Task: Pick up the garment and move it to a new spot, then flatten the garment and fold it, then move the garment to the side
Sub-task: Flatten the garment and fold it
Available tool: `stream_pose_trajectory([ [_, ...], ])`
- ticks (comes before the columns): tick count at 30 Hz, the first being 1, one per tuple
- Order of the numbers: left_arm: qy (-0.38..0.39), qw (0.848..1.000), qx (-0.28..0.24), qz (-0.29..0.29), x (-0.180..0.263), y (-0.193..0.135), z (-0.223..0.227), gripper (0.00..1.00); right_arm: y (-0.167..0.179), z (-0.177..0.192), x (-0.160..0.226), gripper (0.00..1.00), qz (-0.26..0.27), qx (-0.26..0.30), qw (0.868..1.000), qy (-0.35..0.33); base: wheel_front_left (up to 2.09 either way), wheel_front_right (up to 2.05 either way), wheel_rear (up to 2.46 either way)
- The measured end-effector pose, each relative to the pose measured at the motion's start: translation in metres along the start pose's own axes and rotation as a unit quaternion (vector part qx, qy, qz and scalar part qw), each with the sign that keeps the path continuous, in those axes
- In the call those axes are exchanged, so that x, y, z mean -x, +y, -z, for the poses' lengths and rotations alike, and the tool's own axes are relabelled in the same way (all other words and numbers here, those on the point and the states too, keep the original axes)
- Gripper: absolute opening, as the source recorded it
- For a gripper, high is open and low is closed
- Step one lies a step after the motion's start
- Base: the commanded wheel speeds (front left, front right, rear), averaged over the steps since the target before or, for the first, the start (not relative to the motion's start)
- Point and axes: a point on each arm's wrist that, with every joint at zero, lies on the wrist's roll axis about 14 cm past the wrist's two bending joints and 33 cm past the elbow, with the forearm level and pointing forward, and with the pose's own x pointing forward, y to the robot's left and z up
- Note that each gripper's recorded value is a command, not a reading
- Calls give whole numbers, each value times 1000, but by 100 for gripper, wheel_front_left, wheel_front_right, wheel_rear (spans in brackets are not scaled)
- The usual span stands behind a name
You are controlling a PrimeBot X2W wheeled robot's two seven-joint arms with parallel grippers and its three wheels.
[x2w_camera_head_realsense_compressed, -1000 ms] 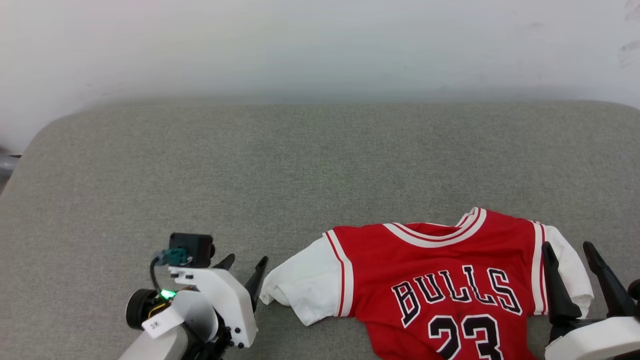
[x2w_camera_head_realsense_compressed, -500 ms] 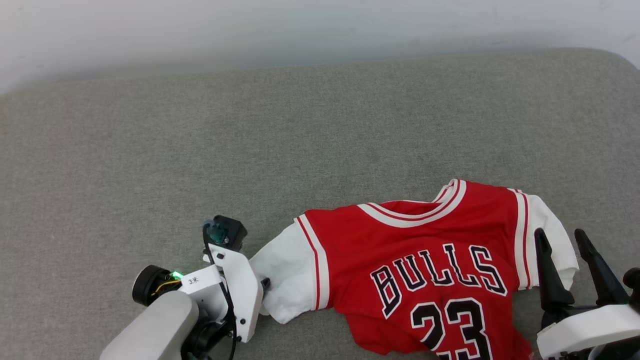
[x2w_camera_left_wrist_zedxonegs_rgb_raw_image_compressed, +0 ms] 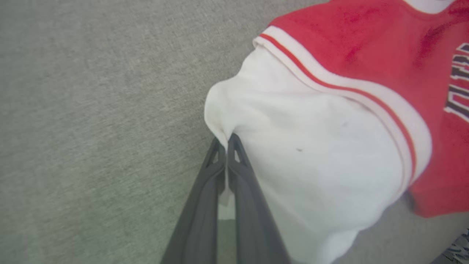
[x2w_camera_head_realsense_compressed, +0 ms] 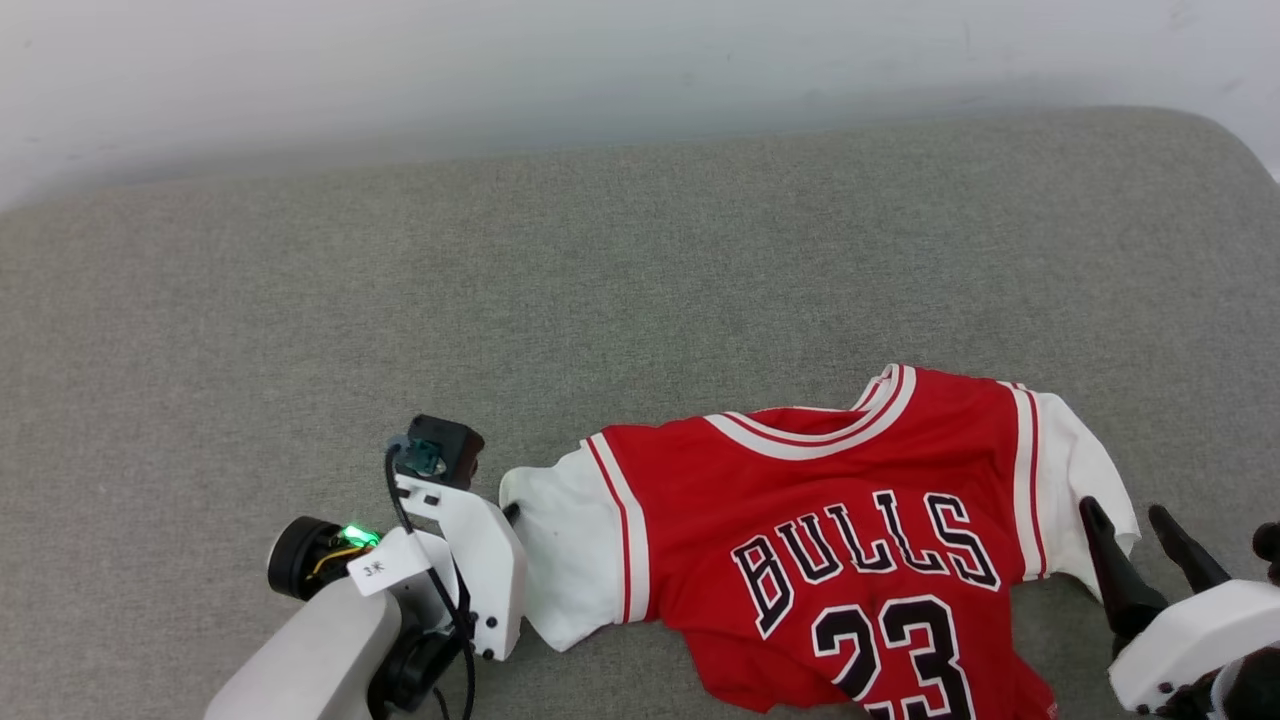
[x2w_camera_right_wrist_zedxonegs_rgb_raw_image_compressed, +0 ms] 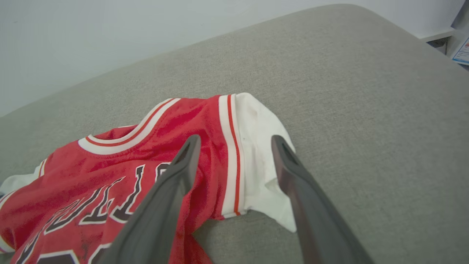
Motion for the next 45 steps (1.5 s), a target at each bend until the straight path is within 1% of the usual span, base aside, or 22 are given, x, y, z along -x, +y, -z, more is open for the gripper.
stream_pose_trajectory([
  [3, -52, 998, 15, -14, 10, 7, -22, 0, -20, 13, -3, 100, 8, 0, 998, 67, 0, 0, 0],
  [5, -82, 996, 27, -18, 16, 9, -33, 0, -35, 24, -6, 100, 18, 4, 992, 121, 0, 0, 0],
  [8, -115, 992, 34, -25, 26, 12, -46, 0, -47, 28, -13, 100, 23, 13, 983, 180, 0, 0, 0],
  [10, -129, 991, 36, -23, 31, 12, -52, 0, -50, 26, -21, 100, 22, 27, 978, 205, 0, 0, 0],
  [14, -135, 990, 38, -23, 34, 13, -53, 0, -41, 21, -44, 100, 5, 53, 969, 240, 0, 0, 0],
  [19, -137, 989, 44, -21, 31, 16, -53, 0, -27, 50, -62, 100, -14, 78, 946, 315, 0, 0, 0],
  [23, -136, 989, 51, -23, 30, 19, -50, 0, -24, 80, -61, 100, -18, 87, 922, 378, 0, 0, 0],
  [24, -135, 989, 53, -24, 30, 20, -49, 0, -24, 85, -61, 45, -17, 84, 917, 389, 0, 0, 0],
  [25, -135, 989, 55, -24, 30, 20, -48, 0, -25, 90, -59, 10, -16, 79, 912, 402, 0, 0, 0],
  [26, -133, 989, 55, -25, 29, 21, -47, 0, -25, 93, -58, 0, -15, 73, 908, 412, 0, 0, 0],
  [28, -132, 989, 56, -25, 30, 22, -46, 0, -23, 95, -58, 0, -17, 65, 905, 419, 0, 0, 0],
  [29, -134, 989, 58, -26, 30, 23, -47, 0, -23, 94, -58, 0, -18, 65, 906, 419, 0, 0, 0],
  [31, -144, 987, 56, -33, 33, 28, -51, 0, -18, 90, -59, 0, -24, 65, 910, 408, 0, 0, 0],
  [34, -165, 984, 50, -50, 41, 38, -61, 0, -13, 66, -65, 0, -33, 74, 926, 368, 0, 0, 0],
  [37, -179, 981, 36, -62, 50, 46, -71, 0, -1, 21, -77, 0, -49, 93, 949, 296, 0, 0, 0],
  [39, -199, 977, 23, -73, 60, 53, -87, 0, 4, -11, -79, 0, -54, 106, 961, 249, 0, 0, 0],
  [42, -245, 965, 5, -98, 80, 69, -124, 0, 9, -47, -78, 0, -57, 119, 971, 197, 0, 0, 0],
  [45, -293, 949, 0, -116, 98, 80, -162, 0, 19, -86, -79, 0, -61, 126, 980, 143, 0, 0, 0],
])
